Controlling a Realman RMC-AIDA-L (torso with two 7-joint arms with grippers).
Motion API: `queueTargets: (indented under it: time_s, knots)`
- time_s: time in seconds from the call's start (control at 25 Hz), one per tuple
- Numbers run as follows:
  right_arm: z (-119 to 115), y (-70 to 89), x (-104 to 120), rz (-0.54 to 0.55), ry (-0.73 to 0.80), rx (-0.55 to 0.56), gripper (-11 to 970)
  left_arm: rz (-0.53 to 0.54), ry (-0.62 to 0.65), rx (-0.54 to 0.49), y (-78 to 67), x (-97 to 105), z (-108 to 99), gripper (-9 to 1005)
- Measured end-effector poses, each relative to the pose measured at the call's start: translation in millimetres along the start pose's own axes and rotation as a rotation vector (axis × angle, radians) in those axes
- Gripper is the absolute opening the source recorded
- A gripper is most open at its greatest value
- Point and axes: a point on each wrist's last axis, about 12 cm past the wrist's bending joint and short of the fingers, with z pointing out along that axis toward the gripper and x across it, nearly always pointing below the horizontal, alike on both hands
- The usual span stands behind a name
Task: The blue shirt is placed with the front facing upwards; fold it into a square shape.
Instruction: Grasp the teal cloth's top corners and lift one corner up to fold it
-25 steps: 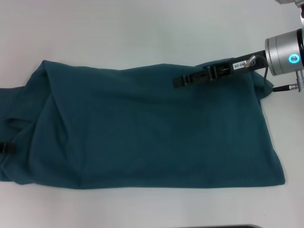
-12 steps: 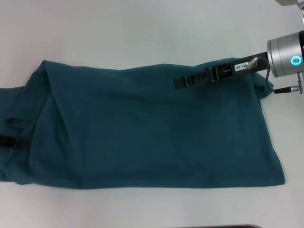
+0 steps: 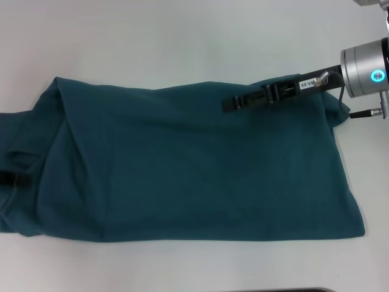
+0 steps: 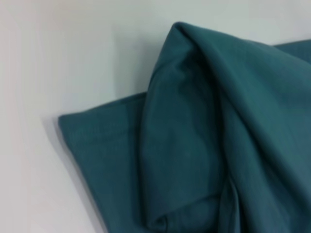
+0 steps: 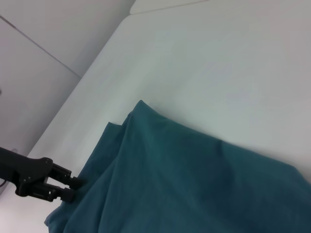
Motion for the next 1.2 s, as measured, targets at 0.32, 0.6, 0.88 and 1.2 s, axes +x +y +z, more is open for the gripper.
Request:
queueTargets:
  time_s: [0.32, 0.6, 0.88, 1.2]
  knots:
    - [1, 0.4, -2, -0.004, -0.004, 0.004, 662, -0.003, 0.020, 0.019, -1.4, 3, 3, 407]
    - [1, 0.3, -2, -0.003, -0.004, 0.005, 661, 0.015, 0.026, 0.033, -3.0, 1, 6, 392]
    - [0, -0.1, 0, 0.006, -0.011, 0.000, 660, 0.045, 0.039, 0.050, -6.1, 0, 11, 284]
    - [0, 0.7, 0, 0.008, -0.008, -0.007, 658, 0.050, -0.002, 0.053, -5.9, -3, 8, 47]
